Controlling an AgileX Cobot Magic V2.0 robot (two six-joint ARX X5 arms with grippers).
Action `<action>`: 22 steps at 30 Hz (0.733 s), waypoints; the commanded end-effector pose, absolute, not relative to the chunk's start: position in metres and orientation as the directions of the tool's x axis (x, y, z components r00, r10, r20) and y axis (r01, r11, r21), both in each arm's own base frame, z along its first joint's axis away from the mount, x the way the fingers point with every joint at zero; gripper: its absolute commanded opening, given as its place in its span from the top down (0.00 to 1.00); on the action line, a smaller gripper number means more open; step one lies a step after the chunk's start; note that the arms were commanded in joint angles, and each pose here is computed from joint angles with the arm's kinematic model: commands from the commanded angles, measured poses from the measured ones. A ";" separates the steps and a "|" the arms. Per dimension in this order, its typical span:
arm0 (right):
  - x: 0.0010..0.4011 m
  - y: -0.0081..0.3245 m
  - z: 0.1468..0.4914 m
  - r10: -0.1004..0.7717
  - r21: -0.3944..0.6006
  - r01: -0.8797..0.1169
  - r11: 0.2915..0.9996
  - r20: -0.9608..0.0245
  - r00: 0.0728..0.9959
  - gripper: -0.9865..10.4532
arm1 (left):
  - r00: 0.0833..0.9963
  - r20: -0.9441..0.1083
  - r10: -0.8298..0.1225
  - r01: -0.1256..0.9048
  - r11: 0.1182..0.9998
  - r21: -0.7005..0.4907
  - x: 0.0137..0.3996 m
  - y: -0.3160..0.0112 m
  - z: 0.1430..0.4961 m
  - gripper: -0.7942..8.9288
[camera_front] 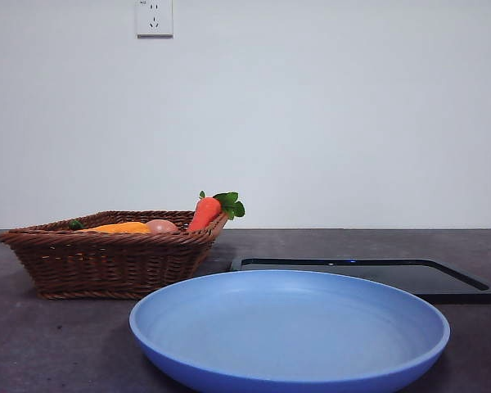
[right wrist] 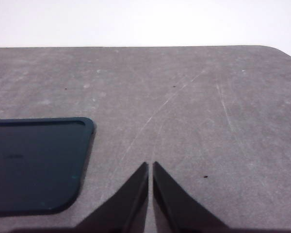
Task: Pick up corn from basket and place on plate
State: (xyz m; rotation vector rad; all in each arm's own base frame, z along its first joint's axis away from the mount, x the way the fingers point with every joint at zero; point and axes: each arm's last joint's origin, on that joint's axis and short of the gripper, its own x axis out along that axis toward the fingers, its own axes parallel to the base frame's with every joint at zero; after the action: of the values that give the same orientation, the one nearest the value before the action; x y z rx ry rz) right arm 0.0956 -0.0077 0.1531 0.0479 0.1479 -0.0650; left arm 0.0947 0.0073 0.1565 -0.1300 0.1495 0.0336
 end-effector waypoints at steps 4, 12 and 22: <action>0.096 -0.008 0.152 -0.061 0.278 0.099 0.956 -0.144 0.988 0.91 | 0.983 -0.182 0.025 -0.077 0.956 -0.283 0.096 0.008 0.147 0.91; 0.096 -0.008 0.151 -0.058 0.321 0.104 0.941 -0.151 0.987 0.91 | 0.983 -0.181 -0.008 -0.061 0.926 -0.373 0.096 0.007 0.147 0.91; 0.089 -0.004 0.187 0.029 0.339 -0.013 0.941 -0.043 0.999 0.91 | 0.983 -0.122 -0.134 0.057 0.867 -0.496 0.092 0.003 0.169 0.91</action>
State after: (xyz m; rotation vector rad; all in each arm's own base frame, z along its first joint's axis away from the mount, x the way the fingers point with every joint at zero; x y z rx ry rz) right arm 0.0914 -0.0047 0.1761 0.3324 0.0921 0.0114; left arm 0.0931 0.0029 0.1605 -0.4830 0.1827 -0.0876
